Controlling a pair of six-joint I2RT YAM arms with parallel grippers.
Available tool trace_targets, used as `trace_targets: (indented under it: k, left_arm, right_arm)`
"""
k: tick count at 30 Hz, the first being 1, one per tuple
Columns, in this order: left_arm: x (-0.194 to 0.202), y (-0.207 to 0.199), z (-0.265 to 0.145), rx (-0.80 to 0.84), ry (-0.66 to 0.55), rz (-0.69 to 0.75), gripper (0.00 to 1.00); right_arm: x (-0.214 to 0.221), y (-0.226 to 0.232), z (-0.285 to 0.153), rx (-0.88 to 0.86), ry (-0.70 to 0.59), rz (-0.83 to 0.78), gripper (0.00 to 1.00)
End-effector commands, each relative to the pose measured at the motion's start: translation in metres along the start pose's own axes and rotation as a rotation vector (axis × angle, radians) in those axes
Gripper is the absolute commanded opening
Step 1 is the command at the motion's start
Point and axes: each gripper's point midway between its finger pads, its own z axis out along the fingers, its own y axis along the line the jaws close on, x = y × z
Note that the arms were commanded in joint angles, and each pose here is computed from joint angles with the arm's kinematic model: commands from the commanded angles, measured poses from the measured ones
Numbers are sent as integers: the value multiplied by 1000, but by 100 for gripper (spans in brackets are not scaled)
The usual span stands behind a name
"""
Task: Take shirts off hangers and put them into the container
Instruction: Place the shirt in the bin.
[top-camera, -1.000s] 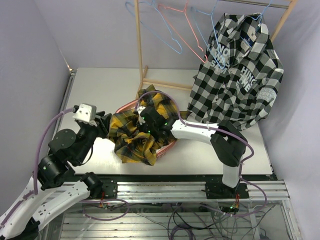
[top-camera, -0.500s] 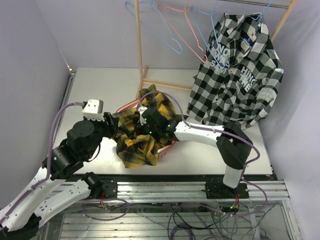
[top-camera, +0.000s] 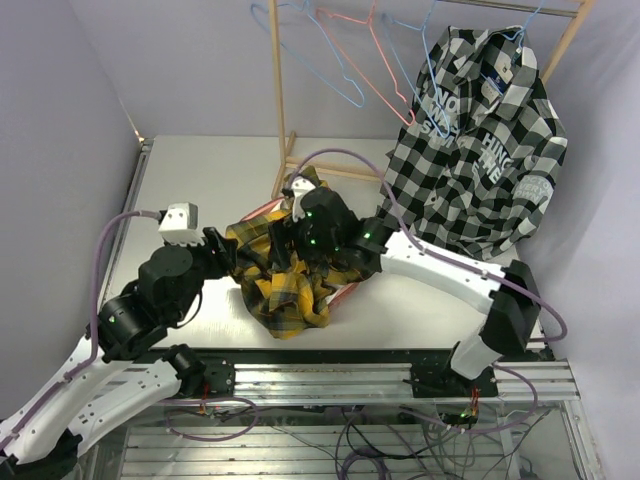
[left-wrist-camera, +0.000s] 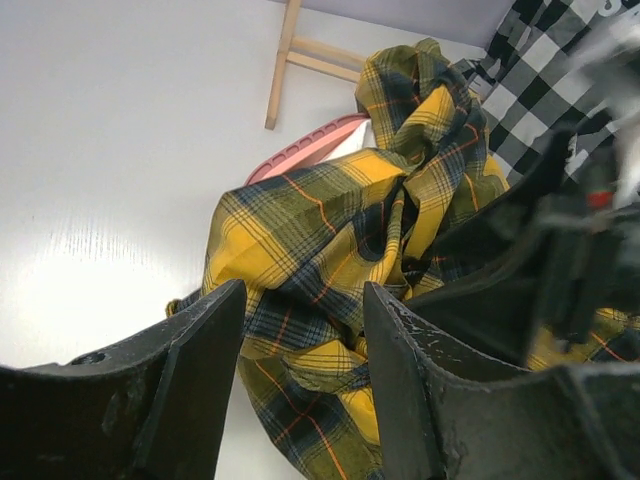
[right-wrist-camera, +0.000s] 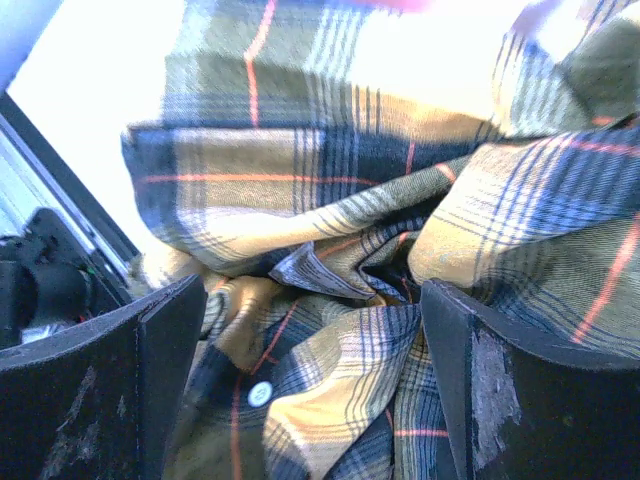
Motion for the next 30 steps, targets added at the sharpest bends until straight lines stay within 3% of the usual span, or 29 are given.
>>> trace_targets:
  k: [1, 7, 11, 16, 24, 27, 30]
  left_arm:
    - [13, 9, 1, -34, 3, -85, 61]
    - [42, 17, 10, -72, 24, -169, 63]
    - [54, 31, 19, -159, -2, -252, 71]
    - [55, 42, 25, -239, -53, -329, 80]
    - [61, 50, 39, -304, -87, -293, 90]
    - [73, 41, 49, -263, -61, -290, 89]
    - [80, 31, 57, -216, -43, -287, 78]
  right_arm:
    - [-48, 0, -39, 41, -137, 15, 88]
    - [-78, -20, -108, 151, -336, 68, 87]
    - [-80, -31, -156, 176, -450, 93, 86]
    - [-63, -40, -176, 193, -456, 92, 86]
    - [-47, -45, -180, 194, -441, 70, 87]
    - [-45, -45, -180, 192, -438, 61, 87]
    - [-44, -46, -183, 196, -441, 55, 87]
